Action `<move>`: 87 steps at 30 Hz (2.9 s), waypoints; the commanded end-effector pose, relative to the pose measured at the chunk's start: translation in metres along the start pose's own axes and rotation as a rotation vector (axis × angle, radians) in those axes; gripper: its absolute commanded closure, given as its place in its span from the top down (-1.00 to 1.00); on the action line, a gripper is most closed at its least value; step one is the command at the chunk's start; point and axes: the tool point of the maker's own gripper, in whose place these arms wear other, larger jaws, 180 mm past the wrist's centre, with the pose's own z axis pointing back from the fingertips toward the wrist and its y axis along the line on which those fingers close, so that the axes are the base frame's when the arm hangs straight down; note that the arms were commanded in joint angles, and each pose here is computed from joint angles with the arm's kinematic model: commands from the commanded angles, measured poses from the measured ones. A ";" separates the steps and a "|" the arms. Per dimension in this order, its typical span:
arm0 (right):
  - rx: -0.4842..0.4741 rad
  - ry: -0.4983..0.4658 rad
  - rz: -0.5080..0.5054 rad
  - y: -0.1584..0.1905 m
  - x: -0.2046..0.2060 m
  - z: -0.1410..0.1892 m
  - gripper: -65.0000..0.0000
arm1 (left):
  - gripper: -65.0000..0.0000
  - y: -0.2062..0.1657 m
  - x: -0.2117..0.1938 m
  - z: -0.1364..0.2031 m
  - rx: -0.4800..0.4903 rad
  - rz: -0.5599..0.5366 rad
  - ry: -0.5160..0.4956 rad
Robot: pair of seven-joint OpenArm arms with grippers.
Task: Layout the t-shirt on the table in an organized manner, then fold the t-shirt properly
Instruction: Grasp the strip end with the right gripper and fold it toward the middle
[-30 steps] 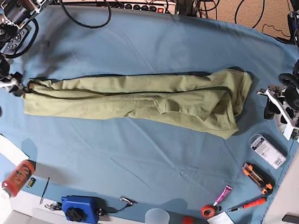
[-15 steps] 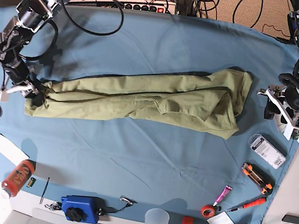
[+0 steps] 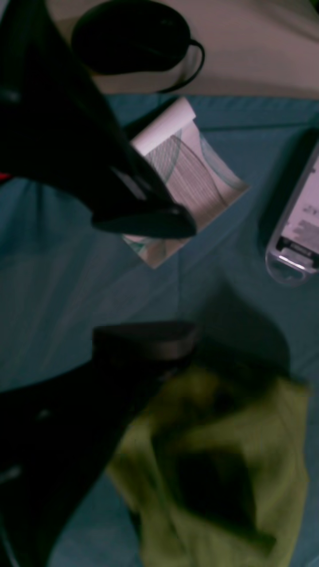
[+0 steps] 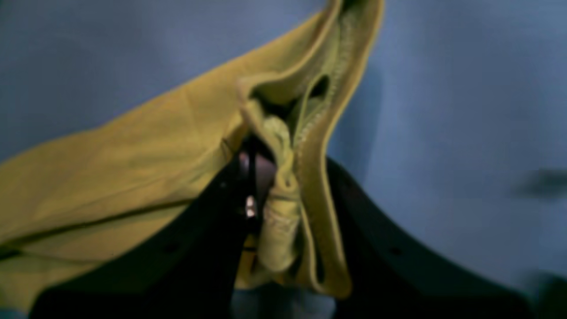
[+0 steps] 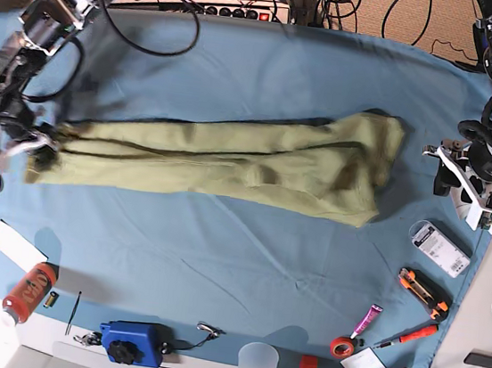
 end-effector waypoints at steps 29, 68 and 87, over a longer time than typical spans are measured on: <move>0.209 -0.172 0.498 0.156 0.021 0.076 -1.00 | -0.05 0.105 0.000 0.049 0.365 0.112 -0.067; 0.656 -0.028 0.683 0.300 -0.050 0.066 -0.33 | -0.05 0.100 0.001 0.048 0.325 0.119 -0.082; 0.413 -0.076 0.369 0.185 -0.028 0.049 -1.00 | -0.05 0.067 0.011 0.040 0.141 0.123 -0.134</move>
